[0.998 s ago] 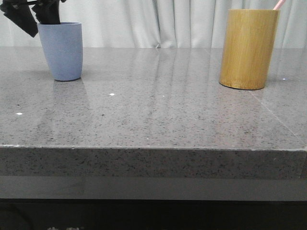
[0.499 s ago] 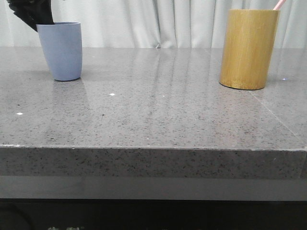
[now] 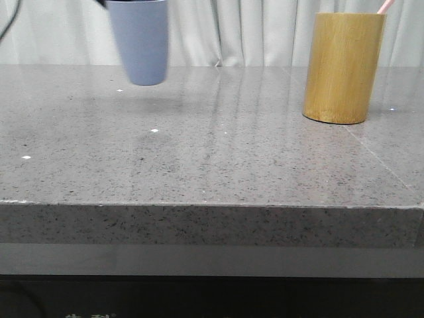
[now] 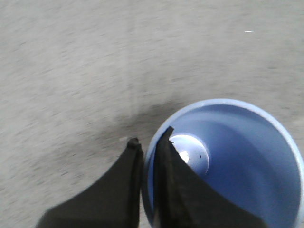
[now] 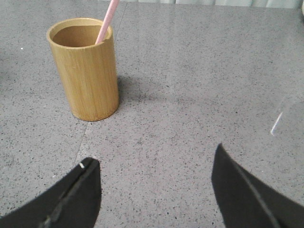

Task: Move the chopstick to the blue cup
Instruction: 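Lift the blue cup with the left gripper and carry it toward the bamboo holder, then set the blue cup down, open the left gripper and withdraw upward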

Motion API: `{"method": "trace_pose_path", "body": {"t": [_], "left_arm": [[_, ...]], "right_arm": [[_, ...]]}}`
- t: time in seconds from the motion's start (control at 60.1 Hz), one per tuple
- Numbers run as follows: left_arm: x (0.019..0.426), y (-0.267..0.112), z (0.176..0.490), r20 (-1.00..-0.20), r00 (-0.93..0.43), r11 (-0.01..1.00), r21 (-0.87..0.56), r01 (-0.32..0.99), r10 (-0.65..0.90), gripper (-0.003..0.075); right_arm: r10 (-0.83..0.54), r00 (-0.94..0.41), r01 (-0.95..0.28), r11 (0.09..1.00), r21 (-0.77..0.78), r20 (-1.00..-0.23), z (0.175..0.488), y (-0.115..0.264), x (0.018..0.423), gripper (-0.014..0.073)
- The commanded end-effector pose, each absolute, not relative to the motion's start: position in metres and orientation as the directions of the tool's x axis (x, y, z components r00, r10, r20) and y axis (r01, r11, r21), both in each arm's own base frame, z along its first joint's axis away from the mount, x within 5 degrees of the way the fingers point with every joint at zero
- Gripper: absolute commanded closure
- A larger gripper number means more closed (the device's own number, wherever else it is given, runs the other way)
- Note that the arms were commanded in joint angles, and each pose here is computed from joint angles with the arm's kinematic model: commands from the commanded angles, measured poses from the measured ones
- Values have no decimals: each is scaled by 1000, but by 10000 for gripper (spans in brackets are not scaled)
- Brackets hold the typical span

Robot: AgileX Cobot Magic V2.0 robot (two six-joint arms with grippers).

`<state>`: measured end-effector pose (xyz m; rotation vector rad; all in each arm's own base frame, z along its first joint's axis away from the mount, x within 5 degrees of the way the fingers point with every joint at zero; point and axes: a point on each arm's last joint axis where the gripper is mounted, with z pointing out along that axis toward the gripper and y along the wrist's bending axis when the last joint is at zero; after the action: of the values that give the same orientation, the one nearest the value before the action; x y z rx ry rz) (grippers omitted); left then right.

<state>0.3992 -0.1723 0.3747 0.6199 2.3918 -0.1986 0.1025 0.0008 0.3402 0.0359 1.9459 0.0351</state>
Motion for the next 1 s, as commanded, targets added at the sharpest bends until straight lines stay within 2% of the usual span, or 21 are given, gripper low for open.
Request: {"method": "trace_pose_path", "body": {"t": [0.0, 0.266, 0.549, 0.881, 0.981], "left_arm": [[379, -192, 413, -747, -555, 847, 20, 531, 366, 739], [374, -231, 399, -755, -508, 796, 29, 604, 414, 739], [382, -238, 378, -712, -547, 793, 23, 609, 440, 739], [380, -237, 376, -687, -566, 790, 19, 613, 456, 738], [380, -237, 376, -687, -566, 790, 19, 613, 456, 701]], "right_arm": [[30, -280, 9, 1000, 28, -960, 356, 0, 105, 88], [30, -289, 10, 1000, 28, -957, 355, 0, 105, 88], [30, -292, 10, 1000, 28, -956, 355, 0, 105, 88], [30, -291, 10, 1000, 28, -956, 355, 0, 105, 88], [30, -291, 10, 1000, 28, -956, 355, 0, 105, 88]]}}
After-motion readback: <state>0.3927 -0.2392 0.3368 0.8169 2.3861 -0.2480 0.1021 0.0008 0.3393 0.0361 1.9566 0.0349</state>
